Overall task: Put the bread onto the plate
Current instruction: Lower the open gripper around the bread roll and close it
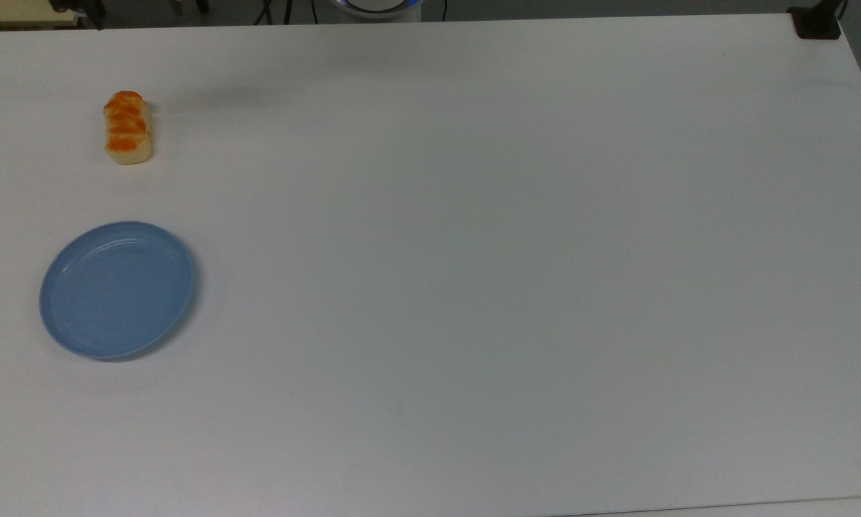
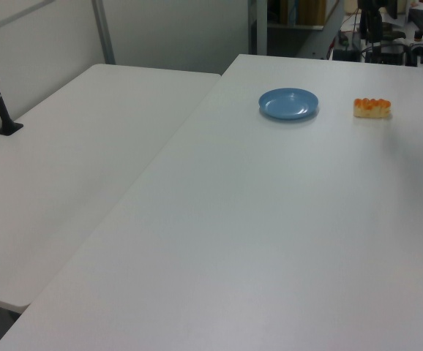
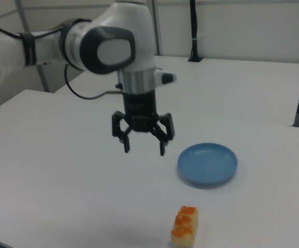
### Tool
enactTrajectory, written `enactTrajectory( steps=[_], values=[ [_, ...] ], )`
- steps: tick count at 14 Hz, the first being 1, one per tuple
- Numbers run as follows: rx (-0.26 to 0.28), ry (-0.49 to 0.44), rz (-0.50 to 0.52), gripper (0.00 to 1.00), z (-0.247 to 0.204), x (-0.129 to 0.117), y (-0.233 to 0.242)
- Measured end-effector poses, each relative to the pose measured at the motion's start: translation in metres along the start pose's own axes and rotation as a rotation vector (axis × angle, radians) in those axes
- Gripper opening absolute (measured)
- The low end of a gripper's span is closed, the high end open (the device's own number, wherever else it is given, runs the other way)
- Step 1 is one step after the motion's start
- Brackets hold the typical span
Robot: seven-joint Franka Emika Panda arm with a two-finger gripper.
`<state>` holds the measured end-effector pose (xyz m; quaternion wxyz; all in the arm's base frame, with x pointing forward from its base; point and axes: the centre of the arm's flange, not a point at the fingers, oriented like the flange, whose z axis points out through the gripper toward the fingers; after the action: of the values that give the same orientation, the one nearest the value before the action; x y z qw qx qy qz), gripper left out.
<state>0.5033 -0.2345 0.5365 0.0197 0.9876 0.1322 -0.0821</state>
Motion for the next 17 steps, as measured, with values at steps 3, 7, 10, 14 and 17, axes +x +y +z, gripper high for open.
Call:
enactTrajectory(
  steps=[3, 7, 10, 14, 17],
  values=[
    [-0.022, 0.042, 0.026, 1.0, 0.036, -0.016, 0.032],
    [-0.051, 0.106, 0.059, 1.0, 0.085, -0.025, 0.054],
    [-0.038, 0.139, 0.087, 1.0, 0.142, -0.016, 0.055],
    [-0.031, 0.135, 0.114, 1.0, 0.185, -0.006, 0.063],
    [-0.042, 0.137, 0.138, 1.0, 0.194, -0.013, 0.075]
  ],
)
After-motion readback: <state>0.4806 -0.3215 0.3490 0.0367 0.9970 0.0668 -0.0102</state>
